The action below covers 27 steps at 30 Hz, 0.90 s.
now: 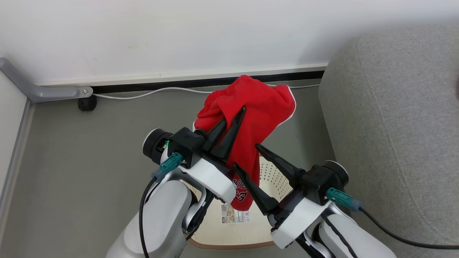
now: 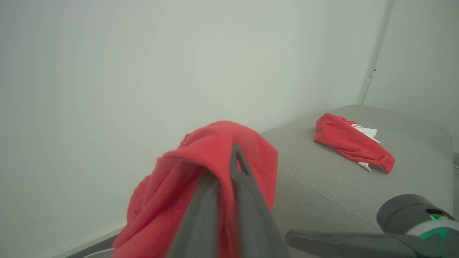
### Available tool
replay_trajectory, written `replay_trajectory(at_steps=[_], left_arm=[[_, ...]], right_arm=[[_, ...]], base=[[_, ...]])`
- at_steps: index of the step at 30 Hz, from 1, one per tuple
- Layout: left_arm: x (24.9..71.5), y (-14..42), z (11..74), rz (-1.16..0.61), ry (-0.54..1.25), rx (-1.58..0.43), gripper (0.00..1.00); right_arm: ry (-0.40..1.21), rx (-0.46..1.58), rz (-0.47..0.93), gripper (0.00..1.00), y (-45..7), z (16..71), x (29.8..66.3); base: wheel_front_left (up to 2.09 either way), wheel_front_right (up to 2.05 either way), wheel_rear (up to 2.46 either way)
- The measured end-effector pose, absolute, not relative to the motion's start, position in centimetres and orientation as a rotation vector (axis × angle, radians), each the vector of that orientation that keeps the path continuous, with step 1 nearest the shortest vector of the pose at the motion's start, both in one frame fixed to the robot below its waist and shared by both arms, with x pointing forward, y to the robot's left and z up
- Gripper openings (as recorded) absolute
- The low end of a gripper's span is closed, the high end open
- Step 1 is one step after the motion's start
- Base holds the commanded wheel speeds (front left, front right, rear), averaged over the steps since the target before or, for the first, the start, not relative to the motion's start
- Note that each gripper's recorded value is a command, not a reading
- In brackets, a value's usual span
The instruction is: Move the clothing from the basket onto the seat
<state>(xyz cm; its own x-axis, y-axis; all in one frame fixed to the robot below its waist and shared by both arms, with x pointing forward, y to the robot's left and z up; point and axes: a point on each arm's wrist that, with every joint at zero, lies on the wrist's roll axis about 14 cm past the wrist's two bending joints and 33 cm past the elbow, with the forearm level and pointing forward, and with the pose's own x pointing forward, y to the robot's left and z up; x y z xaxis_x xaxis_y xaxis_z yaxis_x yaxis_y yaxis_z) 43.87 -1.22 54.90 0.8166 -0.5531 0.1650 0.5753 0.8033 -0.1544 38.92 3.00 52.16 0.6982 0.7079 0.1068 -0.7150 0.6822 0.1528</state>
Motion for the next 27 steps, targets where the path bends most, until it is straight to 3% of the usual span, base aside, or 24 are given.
replay_trajectory(at_steps=[15, 27], left_arm=[[43.3, -1.6, 54.3, -0.616, -0.092, -0.222, 0.00], [42.7, -2.1, 54.3, -0.637, -0.084, -0.227, 0.00]], right_arm=[[-0.001, 0.077, 0.835, 1.00, 5.0, 50.1, 40.1], [0.059, 0.030, 0.743, 1.00, 2.7, 48.3, 42.4]], base=[[0.00, 0.00, 0.00], [0.00, 0.00, 0.00]])
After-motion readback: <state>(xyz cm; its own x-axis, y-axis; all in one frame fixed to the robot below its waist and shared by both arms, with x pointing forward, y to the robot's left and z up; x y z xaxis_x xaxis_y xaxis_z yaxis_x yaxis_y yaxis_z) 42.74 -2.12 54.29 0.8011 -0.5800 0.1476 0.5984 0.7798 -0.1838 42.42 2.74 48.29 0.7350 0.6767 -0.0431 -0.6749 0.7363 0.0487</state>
